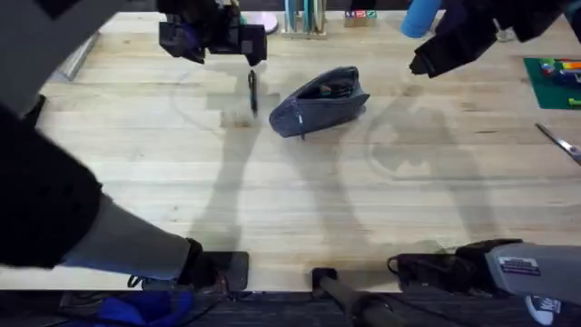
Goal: Unzip the bag, pick up the pens from the table one at a time and place them inside, then zip the bag closed.
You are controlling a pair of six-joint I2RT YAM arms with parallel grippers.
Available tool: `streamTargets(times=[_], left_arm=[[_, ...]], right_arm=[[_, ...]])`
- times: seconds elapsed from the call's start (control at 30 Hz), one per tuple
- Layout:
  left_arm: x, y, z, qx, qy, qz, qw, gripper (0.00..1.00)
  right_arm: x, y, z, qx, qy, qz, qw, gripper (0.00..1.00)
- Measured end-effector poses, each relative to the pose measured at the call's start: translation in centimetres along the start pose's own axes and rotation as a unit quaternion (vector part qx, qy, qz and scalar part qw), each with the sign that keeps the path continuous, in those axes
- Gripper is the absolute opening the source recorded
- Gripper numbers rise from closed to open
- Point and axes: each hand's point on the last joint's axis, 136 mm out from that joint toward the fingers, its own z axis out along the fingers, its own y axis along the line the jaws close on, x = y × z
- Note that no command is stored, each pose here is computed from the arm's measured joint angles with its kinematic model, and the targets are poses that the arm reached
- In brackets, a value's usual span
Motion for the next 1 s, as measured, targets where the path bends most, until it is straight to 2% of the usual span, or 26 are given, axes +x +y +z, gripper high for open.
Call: streamTargets(times=[0.17, 0.27, 0.6, 0.83, 1.0], left_arm=[[-0.1, -1.2, 1.7, 0.002, 0.006, 0.009, 1.000, 0.995], [0.1, -1.9, 4.9, 0.002, 0.026, 0.033, 0.999, 0.995], [-0.6, -2.3, 7.9, 0.003, 0.023, 0.036, 0.999, 0.972], [0.7, -2.4, 11.0, -0.002, 0.055, 0.039, 0.998, 0.966], [1.4, -2.5, 12.5, 0.001, 0.074, 0.040, 0.996, 0.913]], right_arm=[[0.0, 0.0, 0.0, 0.000, 0.000, 0.000, 1.000, 0.996], [0.0, 0.0, 0.0, 0.000, 0.000, 0.000, 1.000, 0.996], [0.0, 0.0, 0.0, 0.000, 0.000, 0.000, 1.000, 0.996], [0.0, 0.0, 0.0, 0.000, 0.000, 0.000, 1.000, 0.996], [0.0, 0.0, 0.0, 0.000, 0.000, 0.000, 1.000, 0.996]])
